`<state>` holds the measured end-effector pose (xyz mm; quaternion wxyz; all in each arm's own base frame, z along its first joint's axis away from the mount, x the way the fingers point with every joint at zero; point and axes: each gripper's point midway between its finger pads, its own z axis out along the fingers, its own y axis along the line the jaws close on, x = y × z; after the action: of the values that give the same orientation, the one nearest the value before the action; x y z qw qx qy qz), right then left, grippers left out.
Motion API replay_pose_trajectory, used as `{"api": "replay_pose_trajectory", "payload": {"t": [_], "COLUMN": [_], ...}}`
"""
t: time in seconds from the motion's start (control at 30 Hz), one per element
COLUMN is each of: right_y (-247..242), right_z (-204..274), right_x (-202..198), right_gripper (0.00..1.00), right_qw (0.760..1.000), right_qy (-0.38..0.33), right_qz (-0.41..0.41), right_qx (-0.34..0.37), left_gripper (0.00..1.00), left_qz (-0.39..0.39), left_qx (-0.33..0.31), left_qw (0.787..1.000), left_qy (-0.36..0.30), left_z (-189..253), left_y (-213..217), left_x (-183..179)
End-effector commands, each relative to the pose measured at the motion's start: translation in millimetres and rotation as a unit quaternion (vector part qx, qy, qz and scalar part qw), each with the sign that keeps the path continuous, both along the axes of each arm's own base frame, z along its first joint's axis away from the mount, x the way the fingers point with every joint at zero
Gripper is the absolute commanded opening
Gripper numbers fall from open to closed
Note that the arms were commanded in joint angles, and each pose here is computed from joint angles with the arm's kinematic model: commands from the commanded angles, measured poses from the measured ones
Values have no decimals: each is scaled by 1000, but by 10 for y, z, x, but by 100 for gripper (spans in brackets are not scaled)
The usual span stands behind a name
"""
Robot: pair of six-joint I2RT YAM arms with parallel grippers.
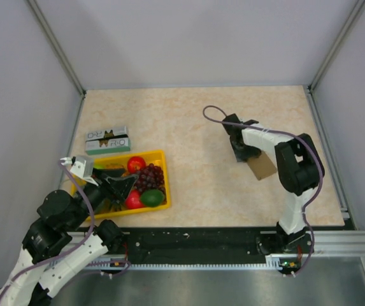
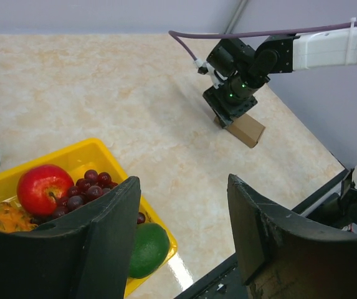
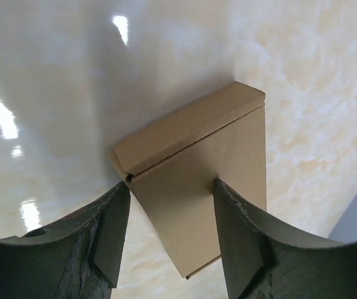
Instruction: Fold the paper box
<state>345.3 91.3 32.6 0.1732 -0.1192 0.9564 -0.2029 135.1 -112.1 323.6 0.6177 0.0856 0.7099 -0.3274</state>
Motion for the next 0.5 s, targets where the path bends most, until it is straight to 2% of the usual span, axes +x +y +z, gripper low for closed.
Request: {"api": "replay_pose_trajectory", "payload": {"t": [0.0,0.2,0.47], "right_y": [-502,-1010,-1551], "right_z": [-255,-278,-121], "right_x": [-632,-910,-954], "right_gripper": [55,55,55], "right_qw": [986,976,969], "right_qy": [148,183,150], "right_qz": [-73,-120,-194], "right_qx": [-3,-13,6], "left_gripper": [63,62,62], "left_qz": [-8,-17,-40], "left_qx": [-10,2,7], "left_qw": [999,999,998], "left_qy": [-32,-44,-45], "left_z": [221,321,359], "left_y": [7,-29,-161], "left_x": [-35,-24,4]}}
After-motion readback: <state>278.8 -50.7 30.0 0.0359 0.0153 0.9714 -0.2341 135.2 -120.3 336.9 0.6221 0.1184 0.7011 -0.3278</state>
